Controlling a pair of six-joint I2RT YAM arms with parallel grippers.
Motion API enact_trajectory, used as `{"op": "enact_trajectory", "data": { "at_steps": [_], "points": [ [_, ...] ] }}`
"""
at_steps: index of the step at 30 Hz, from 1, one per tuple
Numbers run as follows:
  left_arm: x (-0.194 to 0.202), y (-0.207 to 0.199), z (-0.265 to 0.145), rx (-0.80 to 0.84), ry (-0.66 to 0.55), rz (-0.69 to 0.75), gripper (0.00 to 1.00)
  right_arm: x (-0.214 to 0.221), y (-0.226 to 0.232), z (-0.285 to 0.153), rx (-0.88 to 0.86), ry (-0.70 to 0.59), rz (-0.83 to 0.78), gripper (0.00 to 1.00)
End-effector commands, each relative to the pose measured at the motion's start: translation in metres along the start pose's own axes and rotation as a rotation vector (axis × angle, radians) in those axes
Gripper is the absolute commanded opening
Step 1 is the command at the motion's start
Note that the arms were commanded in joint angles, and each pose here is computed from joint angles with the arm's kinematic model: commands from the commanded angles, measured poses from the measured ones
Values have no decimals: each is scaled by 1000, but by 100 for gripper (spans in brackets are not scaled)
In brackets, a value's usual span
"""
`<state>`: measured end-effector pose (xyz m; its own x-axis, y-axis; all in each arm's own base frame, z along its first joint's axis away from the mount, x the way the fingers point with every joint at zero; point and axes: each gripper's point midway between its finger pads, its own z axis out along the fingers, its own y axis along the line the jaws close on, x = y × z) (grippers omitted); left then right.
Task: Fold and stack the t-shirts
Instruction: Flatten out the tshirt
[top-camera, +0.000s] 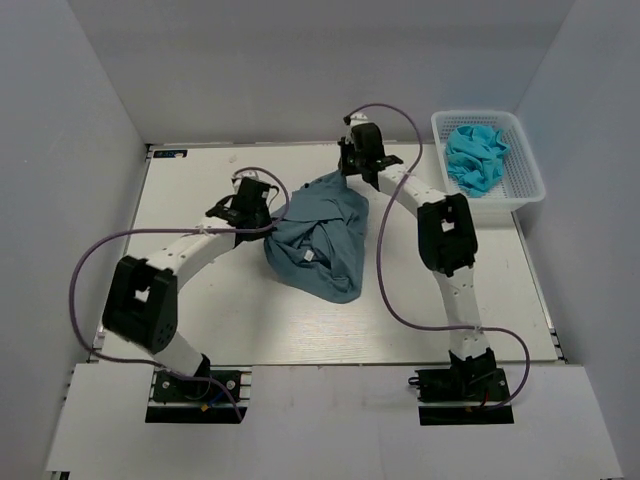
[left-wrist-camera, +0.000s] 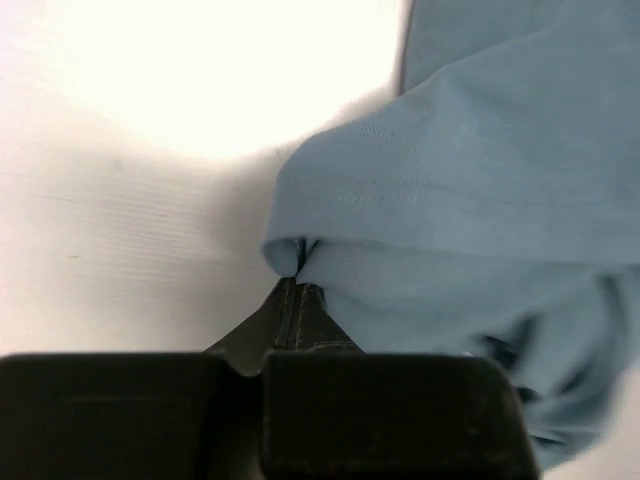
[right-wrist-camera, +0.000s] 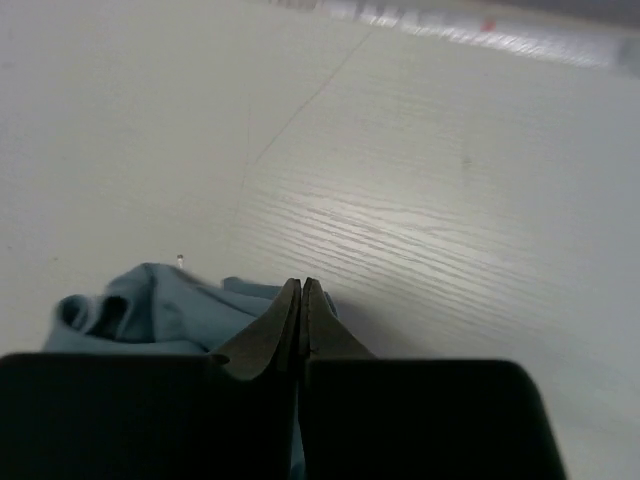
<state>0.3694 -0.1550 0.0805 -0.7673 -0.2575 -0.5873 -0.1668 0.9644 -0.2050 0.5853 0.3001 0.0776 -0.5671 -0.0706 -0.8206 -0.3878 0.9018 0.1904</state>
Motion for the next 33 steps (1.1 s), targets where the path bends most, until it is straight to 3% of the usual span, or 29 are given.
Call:
{"op": "enact_trajectory", "data": {
  "at_steps": [1,3,4,6,7,8,10,16,20,21,22,28,33],
  "points": [
    [-50,3,-51,-7,-188,-76,0,-149,-2,-96,114,-418,2,0],
    [-75,8,-83,-8,-294,-106,0,-187,-8,-147,184,-528,10,0],
    [-83,10,-96,-9,-328,-117,0,-176,-22,-152,253,-523,24,0],
    [-102,18,-130,-13,-422,-152,0,-208,-27,-211,313,-627,45,0],
    [-113,17,-144,0,-464,-169,0,-198,-35,-217,344,-616,50,0],
    [-114,22,-154,-5,-483,-176,0,-216,-40,-263,385,-700,72,0],
    [-131,30,-191,0,-575,-218,0,-210,-48,-285,431,-713,70,0],
    [-152,81,-266,-129,-774,-353,0,-225,-64,-436,573,-924,87,0],
    [-160,112,-323,-182,-907,-455,0,-216,-69,-504,645,-997,77,0],
    [-160,116,-327,-201,-914,-460,0,-214,-70,-502,650,-986,66,0],
    [-161,123,-342,-205,-950,-490,0,-212,-68,-530,656,-1027,69,0],
    [-156,148,-395,-205,-1036,-548,0,-198,-52,-603,574,-1118,73,0],
    [-162,143,-453,-38,-1122,-511,0,-198,-29,-660,447,-1209,60,0]
  ]
}}
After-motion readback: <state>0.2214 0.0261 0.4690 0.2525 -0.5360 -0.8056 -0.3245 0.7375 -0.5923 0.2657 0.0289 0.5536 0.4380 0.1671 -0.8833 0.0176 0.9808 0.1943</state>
